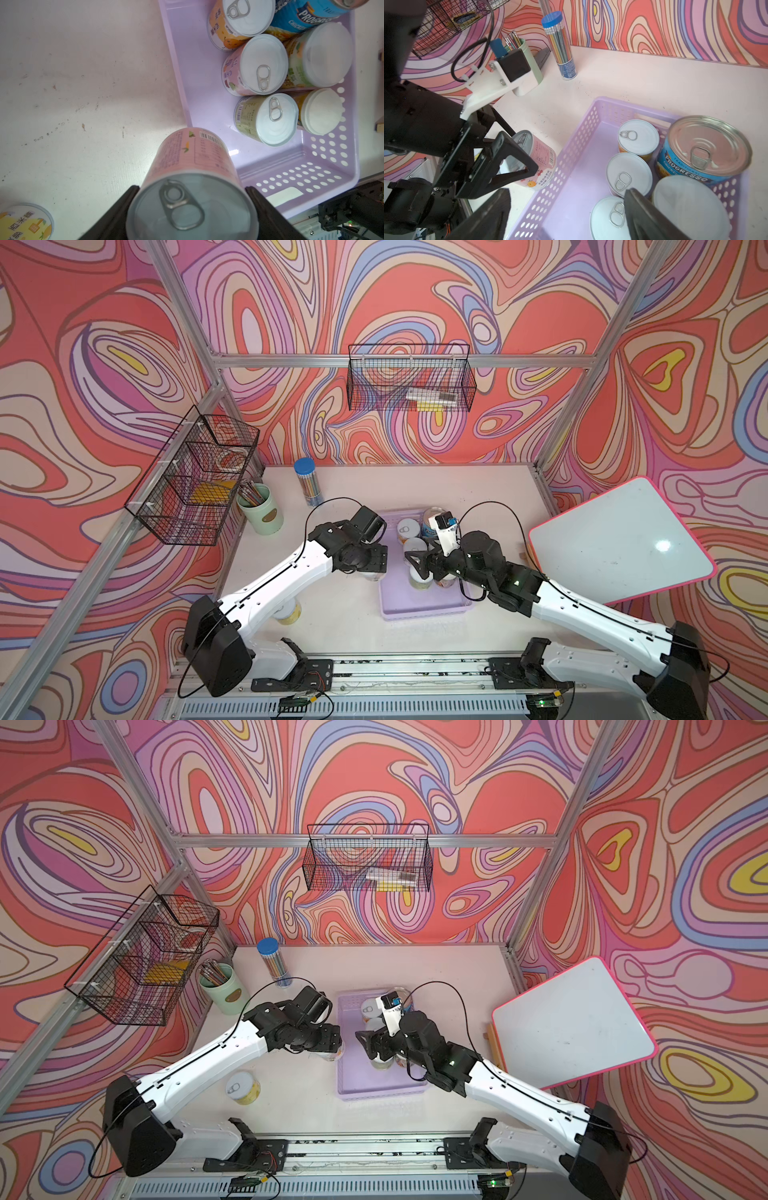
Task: Put the canned food in the basket
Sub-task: Pick up the canned food from the center of the board, then place the canned food in the basket.
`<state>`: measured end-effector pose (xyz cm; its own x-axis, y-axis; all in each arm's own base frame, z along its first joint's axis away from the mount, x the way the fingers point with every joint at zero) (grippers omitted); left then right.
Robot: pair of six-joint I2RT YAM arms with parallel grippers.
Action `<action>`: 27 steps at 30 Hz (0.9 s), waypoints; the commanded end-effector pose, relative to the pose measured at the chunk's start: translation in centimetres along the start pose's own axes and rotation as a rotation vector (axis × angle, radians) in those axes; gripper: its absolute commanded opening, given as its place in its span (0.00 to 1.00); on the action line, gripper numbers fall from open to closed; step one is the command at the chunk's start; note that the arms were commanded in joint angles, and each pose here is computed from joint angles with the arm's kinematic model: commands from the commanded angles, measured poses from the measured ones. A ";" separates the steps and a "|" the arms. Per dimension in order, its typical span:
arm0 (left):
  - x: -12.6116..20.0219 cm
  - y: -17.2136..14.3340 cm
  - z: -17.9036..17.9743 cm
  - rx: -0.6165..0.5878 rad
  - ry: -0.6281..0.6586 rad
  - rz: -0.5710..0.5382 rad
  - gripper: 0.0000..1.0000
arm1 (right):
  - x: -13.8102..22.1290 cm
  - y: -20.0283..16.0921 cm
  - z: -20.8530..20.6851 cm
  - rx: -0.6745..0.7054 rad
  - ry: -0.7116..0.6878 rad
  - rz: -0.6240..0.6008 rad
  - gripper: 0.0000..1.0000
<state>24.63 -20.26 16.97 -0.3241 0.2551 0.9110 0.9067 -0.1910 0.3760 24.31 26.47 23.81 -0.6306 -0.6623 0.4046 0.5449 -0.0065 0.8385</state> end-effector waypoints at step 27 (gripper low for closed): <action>-3.9 7.0 -4.8 -0.693 -0.060 0.116 0.66 | 3.3 -1.2 -3.5 -0.001 0.003 0.102 0.89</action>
<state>30.62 -27.49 16.14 -0.2024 0.2571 0.9450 0.5948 -0.7343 0.3271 23.71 22.00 22.52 -0.5709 -0.6568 0.4926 0.6126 0.0586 0.7882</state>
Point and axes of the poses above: each gripper's point midway between its finger pads, its own x axis back along the fingers, its own z axis along the line the jaws close on, y = z × x, the point moved 1 cm from there along x, back along the fingers, and after that the axes turned 7 degrees about -x, right-handed, at the moved point
